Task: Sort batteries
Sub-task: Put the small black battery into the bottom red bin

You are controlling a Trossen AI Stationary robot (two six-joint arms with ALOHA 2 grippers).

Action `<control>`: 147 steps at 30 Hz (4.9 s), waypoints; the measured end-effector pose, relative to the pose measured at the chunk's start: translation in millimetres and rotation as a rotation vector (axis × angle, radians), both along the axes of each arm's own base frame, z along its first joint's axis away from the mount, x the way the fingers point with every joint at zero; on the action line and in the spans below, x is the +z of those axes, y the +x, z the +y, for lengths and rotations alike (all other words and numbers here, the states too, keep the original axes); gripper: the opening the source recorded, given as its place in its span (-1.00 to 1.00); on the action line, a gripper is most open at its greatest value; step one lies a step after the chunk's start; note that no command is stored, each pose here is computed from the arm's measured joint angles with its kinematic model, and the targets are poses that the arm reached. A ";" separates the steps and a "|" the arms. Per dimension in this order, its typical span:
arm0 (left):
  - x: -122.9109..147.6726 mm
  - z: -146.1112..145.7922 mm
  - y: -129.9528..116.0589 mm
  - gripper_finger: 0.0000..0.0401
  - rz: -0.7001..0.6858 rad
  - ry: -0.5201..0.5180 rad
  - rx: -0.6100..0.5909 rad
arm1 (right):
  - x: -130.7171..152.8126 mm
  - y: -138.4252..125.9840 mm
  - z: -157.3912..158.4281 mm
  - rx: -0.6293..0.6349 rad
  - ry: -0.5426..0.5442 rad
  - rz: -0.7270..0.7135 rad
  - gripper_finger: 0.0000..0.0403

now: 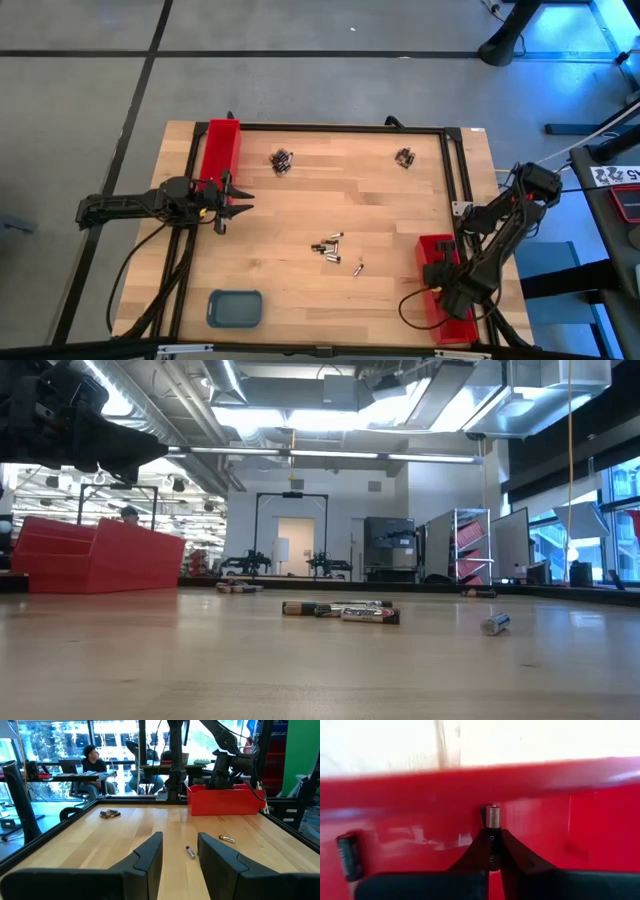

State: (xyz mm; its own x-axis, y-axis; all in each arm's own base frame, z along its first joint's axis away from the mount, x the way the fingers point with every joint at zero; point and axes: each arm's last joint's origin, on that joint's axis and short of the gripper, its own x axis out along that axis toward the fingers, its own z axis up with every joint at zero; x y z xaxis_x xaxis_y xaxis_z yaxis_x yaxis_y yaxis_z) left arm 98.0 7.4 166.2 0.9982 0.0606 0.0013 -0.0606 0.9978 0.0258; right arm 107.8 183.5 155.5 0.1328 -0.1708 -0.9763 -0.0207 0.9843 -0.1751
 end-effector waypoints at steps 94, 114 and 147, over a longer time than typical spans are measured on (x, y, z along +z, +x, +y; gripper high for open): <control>-0.2 0.0 0.2 -0.43 0.003 0.000 0.000 | 71.6 217.7 -298.8 -0.631 0.173 -0.066 -0.28; -0.3 0.0 0.2 -0.43 0.004 0.000 0.000 | 17.4 127.7 -384.7 -0.679 0.182 0.169 -0.28; 8.0 0.0 -0.1 -0.43 -0.093 -0.150 -0.008 | 38.9 136.5 -379.1 -0.786 0.166 0.172 -0.28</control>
